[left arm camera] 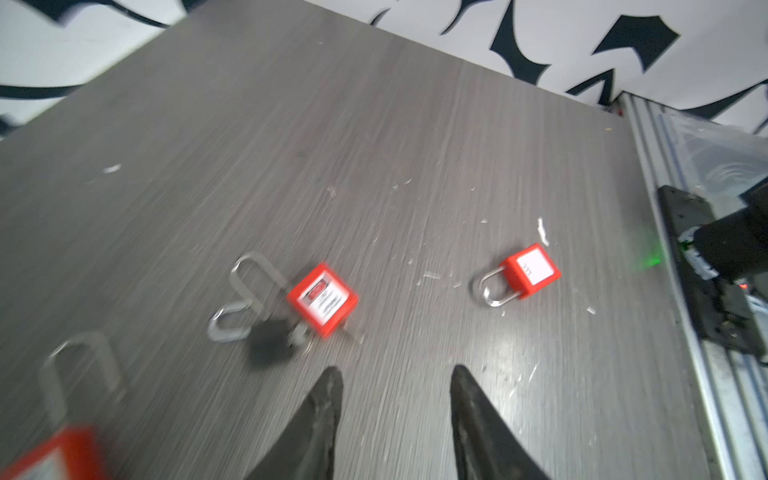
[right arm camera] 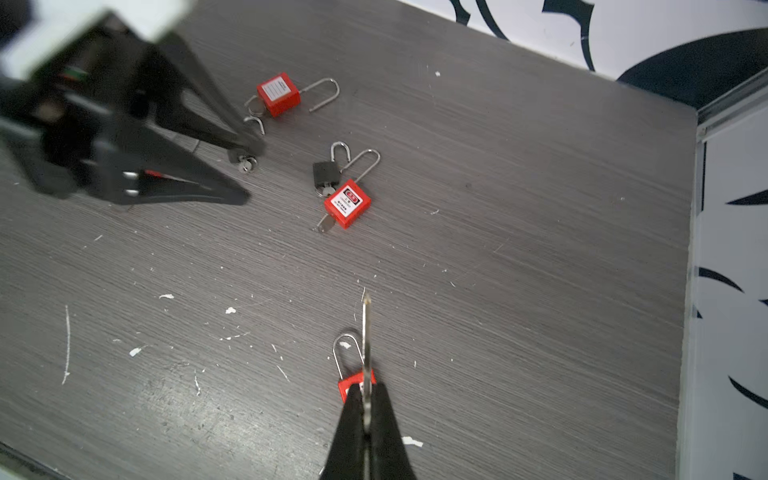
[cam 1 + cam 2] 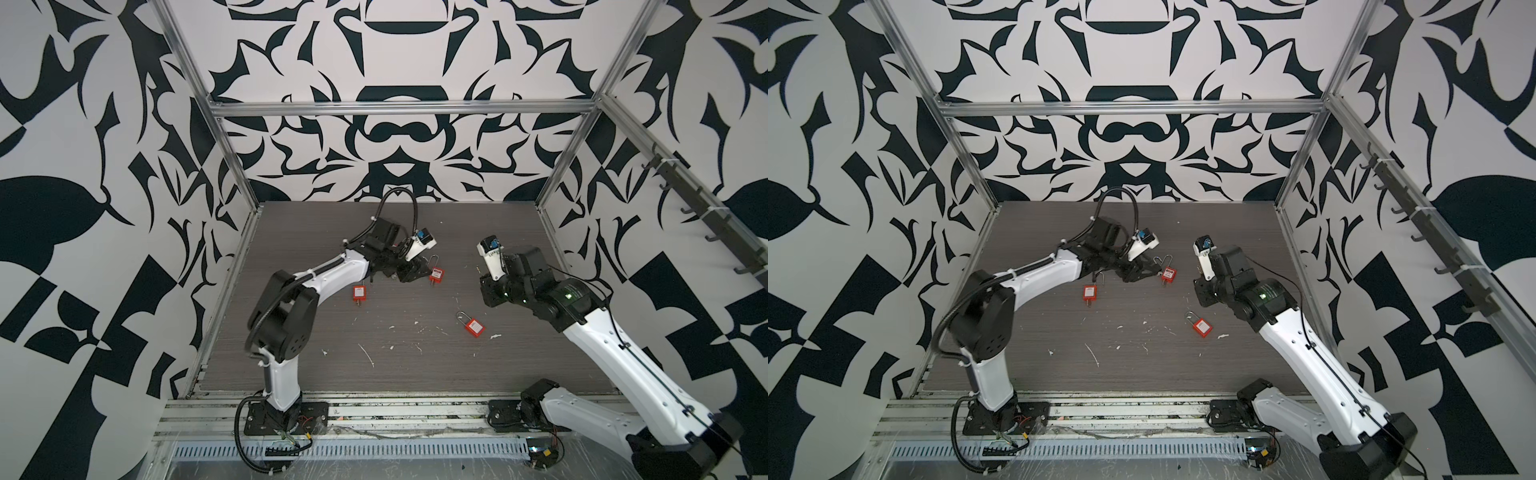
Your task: Lock with the key
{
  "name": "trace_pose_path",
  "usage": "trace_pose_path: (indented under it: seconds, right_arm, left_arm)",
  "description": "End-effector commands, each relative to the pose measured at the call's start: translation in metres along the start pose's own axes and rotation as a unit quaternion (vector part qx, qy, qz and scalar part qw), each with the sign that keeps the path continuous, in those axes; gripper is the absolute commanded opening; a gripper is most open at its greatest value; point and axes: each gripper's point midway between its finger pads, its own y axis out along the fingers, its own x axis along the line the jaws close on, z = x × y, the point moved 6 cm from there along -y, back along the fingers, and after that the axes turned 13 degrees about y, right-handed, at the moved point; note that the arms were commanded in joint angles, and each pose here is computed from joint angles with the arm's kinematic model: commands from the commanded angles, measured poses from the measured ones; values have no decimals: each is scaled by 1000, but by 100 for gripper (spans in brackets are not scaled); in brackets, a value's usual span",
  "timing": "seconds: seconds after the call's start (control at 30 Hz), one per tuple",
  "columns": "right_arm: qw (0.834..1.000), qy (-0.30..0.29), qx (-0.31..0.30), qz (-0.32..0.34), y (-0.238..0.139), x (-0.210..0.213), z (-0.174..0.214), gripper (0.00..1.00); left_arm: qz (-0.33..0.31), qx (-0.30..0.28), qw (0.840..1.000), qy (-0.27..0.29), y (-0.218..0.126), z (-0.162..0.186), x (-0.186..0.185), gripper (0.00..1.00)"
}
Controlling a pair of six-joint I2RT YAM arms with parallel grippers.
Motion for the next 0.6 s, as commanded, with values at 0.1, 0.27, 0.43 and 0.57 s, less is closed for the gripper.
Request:
trace_pose_path:
  seconds: [0.1, 0.27, 0.43, 0.57]
  right_arm:
    - [999, 13, 24, 47, 34, -9, 11, 0]
    - [990, -6, 76, 121, 68, -22, 28, 0]
    - [986, -23, 114, 116, 102, -20, 41, 0]
    - [980, -24, 152, 130, 120, -21, 48, 0]
  left_arm:
    - [-97, -11, 995, 22, -34, 19, -20, 45]
    - [-162, -12, 985, 51, -78, 28, -44, 51]
    - [-178, -40, 980, 75, -113, 22, -69, 51]
    - [-198, -64, 975, 83, -131, 19, -80, 54]
